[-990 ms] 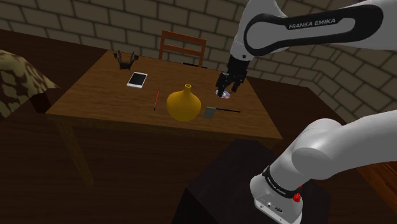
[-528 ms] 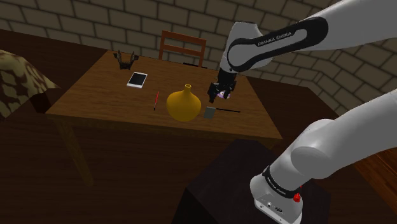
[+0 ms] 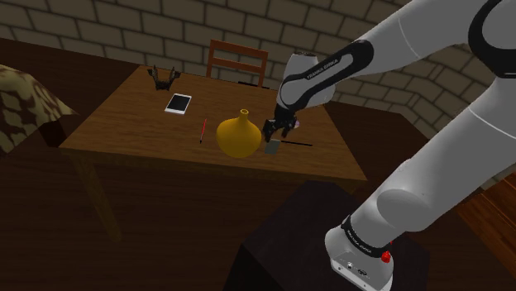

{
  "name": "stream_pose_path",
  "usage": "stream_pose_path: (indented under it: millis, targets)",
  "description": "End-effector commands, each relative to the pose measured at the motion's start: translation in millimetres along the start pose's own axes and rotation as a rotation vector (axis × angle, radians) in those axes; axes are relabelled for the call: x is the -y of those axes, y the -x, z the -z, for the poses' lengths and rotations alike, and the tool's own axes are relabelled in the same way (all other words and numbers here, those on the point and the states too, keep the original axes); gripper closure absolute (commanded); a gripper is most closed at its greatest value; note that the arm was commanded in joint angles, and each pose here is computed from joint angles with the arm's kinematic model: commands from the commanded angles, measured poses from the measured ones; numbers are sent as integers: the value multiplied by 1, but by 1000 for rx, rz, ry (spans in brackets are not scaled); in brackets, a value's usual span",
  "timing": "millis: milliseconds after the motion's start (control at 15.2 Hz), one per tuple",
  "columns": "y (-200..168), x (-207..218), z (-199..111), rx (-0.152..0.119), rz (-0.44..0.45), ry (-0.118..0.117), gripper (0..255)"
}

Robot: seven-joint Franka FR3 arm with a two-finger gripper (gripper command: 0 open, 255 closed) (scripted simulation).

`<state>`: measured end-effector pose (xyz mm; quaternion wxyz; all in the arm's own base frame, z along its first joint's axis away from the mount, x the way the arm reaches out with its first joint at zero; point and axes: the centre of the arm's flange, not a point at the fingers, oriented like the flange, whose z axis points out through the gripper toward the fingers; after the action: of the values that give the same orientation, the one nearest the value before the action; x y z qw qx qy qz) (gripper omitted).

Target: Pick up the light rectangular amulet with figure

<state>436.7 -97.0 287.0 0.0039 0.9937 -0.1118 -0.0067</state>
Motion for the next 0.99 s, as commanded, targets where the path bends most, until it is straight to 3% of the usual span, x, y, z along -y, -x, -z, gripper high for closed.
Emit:
stream_pose_path:
  millis: [0, 396, 462, 924]
  targets:
    - [-2, -1, -14, -1, -1, 0, 0]
    - [-2, -1, -38, -1, -1, 0, 0]
    - [-2, -2, -38, -1, -1, 0, 255]
    - [-4, -3, -36, -1, -1, 0, 255]
